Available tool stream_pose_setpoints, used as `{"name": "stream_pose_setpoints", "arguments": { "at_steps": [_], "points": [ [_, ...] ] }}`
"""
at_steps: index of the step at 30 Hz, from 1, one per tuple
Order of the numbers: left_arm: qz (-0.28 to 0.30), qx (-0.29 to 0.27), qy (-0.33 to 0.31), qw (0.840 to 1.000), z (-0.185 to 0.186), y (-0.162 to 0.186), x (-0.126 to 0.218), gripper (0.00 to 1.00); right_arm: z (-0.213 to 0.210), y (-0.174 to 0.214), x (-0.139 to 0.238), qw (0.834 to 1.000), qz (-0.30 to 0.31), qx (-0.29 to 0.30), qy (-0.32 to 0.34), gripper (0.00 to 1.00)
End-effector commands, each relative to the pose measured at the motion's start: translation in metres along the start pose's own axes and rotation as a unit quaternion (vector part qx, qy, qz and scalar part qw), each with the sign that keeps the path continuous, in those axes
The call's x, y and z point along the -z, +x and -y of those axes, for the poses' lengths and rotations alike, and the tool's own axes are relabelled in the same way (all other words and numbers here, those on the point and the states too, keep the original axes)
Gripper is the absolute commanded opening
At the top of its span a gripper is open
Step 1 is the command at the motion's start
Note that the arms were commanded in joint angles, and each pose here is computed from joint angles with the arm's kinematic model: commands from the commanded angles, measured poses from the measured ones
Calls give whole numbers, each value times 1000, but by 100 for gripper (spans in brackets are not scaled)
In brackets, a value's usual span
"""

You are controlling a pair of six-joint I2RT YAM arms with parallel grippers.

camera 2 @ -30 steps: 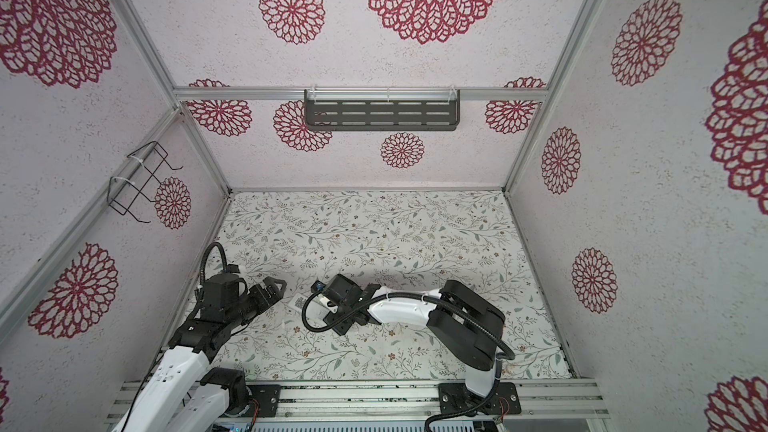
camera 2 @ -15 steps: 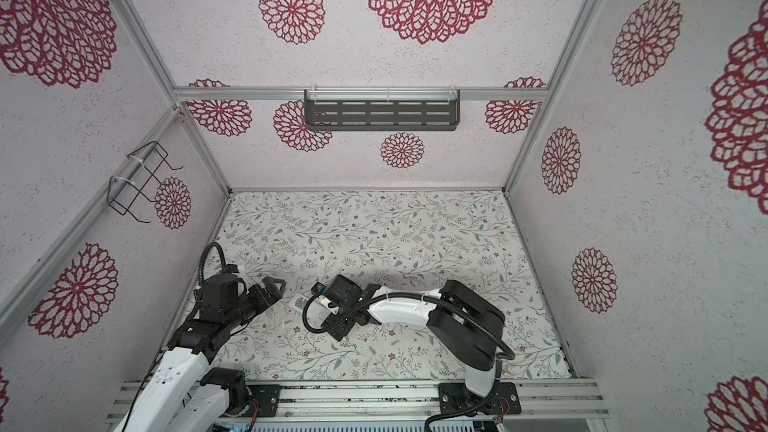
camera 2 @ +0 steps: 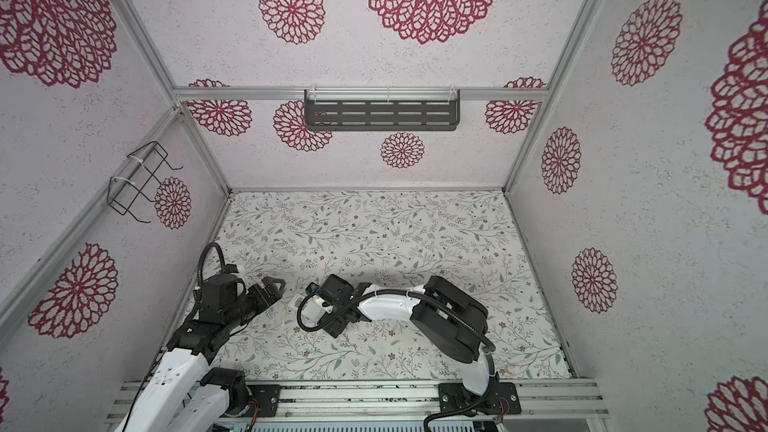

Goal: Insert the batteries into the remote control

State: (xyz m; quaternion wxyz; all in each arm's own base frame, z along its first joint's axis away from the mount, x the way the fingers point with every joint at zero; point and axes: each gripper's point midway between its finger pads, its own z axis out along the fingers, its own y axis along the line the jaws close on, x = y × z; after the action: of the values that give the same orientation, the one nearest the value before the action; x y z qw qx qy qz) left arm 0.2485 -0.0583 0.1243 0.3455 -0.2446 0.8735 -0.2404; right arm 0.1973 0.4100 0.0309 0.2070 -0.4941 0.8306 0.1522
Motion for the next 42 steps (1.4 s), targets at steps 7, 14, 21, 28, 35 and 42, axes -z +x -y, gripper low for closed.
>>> {"name": "stream_pose_setpoints", "arguments": {
  "at_steps": [7, 14, 21, 28, 35, 42],
  "points": [
    [18, -7, 27, 999, 12, -12, 3, 97, -3, -17, 9, 1000, 13, 15, 1, 40],
    [41, -29, 108, 993, 40, -16, 11, 97, 10, -44, 38, 997, 57, -42, -21, 33],
    [78, -59, 230, 968, 75, -13, 24, 97, 22, -59, 82, 989, 90, -100, -66, 33],
    [102, -120, 321, 934, 116, -11, 38, 97, 34, -64, 138, 985, 75, -119, -97, 32],
    [101, -182, 439, 874, 163, 3, 60, 97, 43, -70, 200, 978, 94, -132, -135, 32],
    [93, -227, 505, 828, 192, 16, 75, 97, 38, -81, 242, 963, 135, -137, -186, 31]
  ]
}}
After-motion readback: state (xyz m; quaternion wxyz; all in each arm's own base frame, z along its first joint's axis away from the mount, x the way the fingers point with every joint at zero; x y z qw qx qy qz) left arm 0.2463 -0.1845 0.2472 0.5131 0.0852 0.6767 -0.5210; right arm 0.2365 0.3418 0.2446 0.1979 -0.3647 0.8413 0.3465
